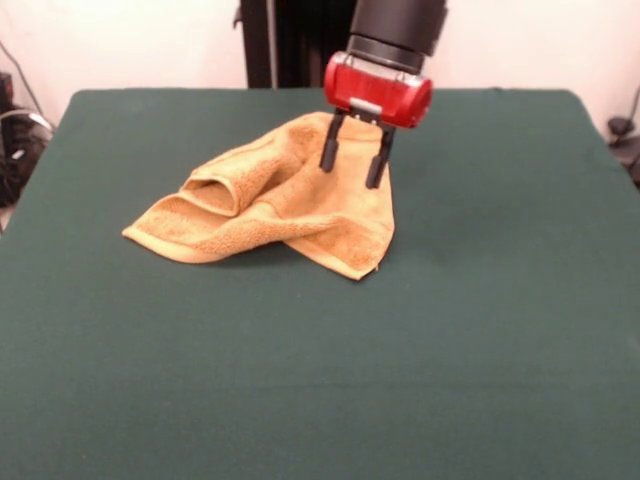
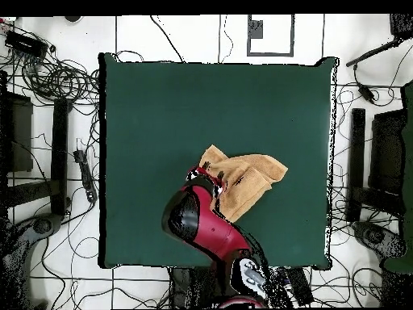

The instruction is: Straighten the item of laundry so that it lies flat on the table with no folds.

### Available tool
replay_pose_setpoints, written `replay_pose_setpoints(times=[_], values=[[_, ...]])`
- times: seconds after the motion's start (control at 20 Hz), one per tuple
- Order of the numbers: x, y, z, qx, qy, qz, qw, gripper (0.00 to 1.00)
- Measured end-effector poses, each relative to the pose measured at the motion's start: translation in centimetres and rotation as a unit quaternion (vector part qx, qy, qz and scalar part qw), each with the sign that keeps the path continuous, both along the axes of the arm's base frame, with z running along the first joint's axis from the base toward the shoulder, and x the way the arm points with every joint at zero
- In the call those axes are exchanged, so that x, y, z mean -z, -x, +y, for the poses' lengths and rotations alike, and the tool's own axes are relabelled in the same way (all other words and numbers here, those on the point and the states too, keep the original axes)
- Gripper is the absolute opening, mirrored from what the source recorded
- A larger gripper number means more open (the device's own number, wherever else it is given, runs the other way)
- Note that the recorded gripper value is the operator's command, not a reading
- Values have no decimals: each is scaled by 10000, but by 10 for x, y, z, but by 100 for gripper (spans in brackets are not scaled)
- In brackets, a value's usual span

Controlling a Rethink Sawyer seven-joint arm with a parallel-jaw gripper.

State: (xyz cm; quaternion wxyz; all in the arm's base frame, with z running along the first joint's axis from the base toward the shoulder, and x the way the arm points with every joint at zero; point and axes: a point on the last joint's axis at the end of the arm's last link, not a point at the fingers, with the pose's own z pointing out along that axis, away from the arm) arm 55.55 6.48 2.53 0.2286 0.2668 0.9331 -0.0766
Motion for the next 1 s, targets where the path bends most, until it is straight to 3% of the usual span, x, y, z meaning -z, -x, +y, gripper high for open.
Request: replay_pose_setpoints(times=[0.2,0.55,1.0], values=[[-4,-4,12,193,-84,-107,9997,100],[0,-13,20,180,-95,-169,9996,100],[46,-24,-7,304,-73,-16,9995,100]])
